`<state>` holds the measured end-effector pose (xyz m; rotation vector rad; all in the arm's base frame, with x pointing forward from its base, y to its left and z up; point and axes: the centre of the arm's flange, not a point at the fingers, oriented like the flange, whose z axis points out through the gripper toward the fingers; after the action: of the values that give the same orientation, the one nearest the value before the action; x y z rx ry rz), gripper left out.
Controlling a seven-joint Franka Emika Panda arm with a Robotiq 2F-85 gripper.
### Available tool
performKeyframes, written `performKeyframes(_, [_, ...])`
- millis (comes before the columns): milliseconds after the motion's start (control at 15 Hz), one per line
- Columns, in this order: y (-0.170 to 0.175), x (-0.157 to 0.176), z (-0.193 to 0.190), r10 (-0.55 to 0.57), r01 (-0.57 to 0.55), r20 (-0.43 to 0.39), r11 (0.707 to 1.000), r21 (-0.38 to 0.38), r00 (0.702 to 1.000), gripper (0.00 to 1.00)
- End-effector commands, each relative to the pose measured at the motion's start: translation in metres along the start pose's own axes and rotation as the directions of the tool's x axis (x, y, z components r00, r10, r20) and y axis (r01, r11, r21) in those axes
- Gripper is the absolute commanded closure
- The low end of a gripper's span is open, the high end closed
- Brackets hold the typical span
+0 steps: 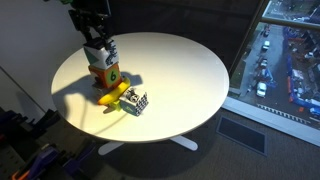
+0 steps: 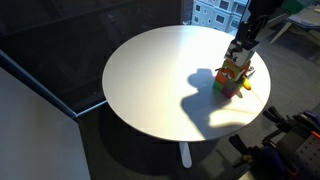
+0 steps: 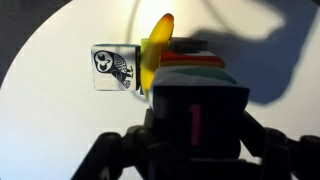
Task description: Remove the block with a number from the stack and place it on the table
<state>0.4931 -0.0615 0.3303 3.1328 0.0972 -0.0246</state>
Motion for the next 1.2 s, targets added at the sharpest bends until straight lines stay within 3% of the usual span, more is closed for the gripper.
performKeyframes(0, [0.002,-0.001,-0.002,0.017,-0.018,-0.005,1.0,-0.018,1.0,0.5])
performKeyframes(467, [-0.012,-0.008,-0.035,0.03,-0.03,-0.015,0.999,-0.011,0.999,0.91])
performKeyframes(1133, [-0.062,-0.012,-0.071,0.027,-0.027,-0.043,1.0,0.002,0.999,0.92])
